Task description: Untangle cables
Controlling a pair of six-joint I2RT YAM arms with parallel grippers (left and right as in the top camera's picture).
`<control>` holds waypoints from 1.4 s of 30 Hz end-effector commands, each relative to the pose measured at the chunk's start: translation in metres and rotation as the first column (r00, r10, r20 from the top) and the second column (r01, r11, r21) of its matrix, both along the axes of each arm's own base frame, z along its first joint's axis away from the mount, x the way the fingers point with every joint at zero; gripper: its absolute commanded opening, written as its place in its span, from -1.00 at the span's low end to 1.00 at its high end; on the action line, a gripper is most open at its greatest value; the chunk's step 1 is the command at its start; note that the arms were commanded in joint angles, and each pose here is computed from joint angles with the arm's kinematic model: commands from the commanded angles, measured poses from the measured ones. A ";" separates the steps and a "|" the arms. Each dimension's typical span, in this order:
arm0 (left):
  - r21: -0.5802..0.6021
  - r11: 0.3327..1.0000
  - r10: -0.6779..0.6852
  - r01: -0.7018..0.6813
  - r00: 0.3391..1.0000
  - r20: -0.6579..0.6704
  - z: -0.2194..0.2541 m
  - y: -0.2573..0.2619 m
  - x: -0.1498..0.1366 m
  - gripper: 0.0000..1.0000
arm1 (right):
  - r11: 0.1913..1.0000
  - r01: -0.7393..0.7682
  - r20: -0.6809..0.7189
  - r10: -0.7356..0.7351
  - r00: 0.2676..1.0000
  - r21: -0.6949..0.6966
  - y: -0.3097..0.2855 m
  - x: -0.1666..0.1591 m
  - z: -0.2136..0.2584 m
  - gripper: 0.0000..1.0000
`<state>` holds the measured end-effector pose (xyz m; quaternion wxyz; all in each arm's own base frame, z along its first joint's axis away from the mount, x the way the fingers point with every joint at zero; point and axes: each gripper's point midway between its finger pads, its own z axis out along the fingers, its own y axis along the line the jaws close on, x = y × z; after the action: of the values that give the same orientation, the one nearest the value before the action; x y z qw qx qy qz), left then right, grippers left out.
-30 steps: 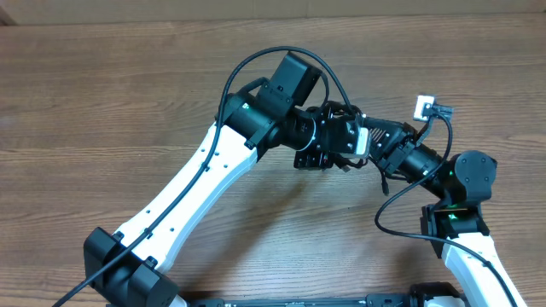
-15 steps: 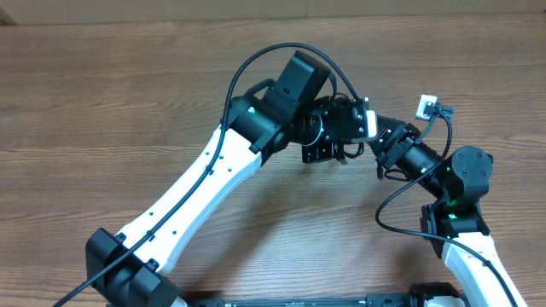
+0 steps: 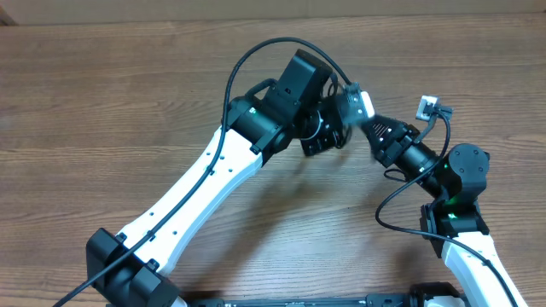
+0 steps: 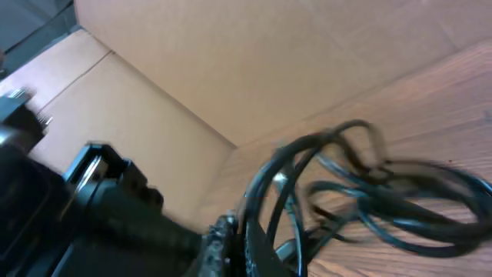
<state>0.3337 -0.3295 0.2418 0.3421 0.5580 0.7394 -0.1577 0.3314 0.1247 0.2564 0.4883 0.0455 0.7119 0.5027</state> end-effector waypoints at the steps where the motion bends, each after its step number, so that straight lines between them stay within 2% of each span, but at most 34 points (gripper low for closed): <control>1: 0.040 0.980 0.193 -0.194 0.981 0.031 -0.002 0.022 0.029 -0.91 | 0.999 0.026 0.040 -0.026 0.999 -0.021 -0.004 0.004 0.011 -0.93; 14: 0.031 0.982 0.186 -0.187 0.982 0.037 0.000 0.020 0.030 -0.91 | 0.998 0.057 0.010 -0.056 0.998 -0.023 -0.008 0.007 0.004 -0.92; 19: 0.053 0.988 0.140 -0.144 0.988 0.072 0.000 0.019 0.029 -0.91 | 1.000 0.027 0.033 -0.027 0.999 0.000 -0.004 0.004 0.013 -0.92; 20: 0.057 0.990 0.121 -0.126 0.989 0.080 0.000 0.019 0.029 -0.92 | 1.000 0.017 0.042 -0.017 0.999 0.003 -0.003 0.003 0.015 -0.88; 22: 0.062 0.995 0.070 -0.076 0.993 0.093 0.001 0.016 0.026 -0.92 | 1.000 -0.013 0.064 0.013 0.998 0.001 0.001 -0.001 0.019 -0.54; 24: 0.052 0.998 0.027 -0.031 0.996 0.087 0.001 0.011 0.021 -0.91 | 0.999 -0.029 0.097 0.032 0.995 -0.039 0.004 -0.003 0.019 -0.29; 26: 0.032 0.999 -0.002 0.000 0.998 0.060 0.001 0.007 0.014 -0.91 | 0.992 -0.051 0.149 0.068 0.987 -0.115 0.007 -0.006 0.016 -0.10; 28: 0.017 0.999 -0.035 0.035 0.999 0.014 -0.002 0.005 0.004 -0.91 | 0.979 -0.078 0.194 0.115 0.974 -0.190 0.011 -0.011 0.011 -0.02; 30: 0.014 0.998 -0.069 0.069 0.997 -0.030 -0.006 0.005 -0.006 -0.91 | 0.968 -0.084 0.213 0.137 0.967 -0.238 0.013 -0.013 0.006 -0.03; 33: 0.049 0.983 -0.172 0.177 0.981 -0.087 -0.016 0.014 -0.027 -0.92 | 0.956 -0.077 0.238 0.149 0.960 -0.285 0.013 -0.013 0.003 -0.21; 37: 0.074 0.954 -0.275 0.289 0.949 -0.154 -0.026 0.029 -0.049 -0.91 | 0.952 -0.077 0.242 0.153 0.958 -0.295 0.013 -0.013 0.002 -0.22; 42: 0.020 0.930 -0.358 0.367 0.917 -0.174 -0.020 0.036 -0.059 -0.92 | 0.907 -0.131 0.274 0.255 0.927 -0.399 0.020 -0.023 -0.012 -0.23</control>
<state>0.2786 -0.2874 0.2068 0.2045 0.6514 0.7007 -0.2068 0.3141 0.1399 0.2361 0.5222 -0.1358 0.7265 0.4255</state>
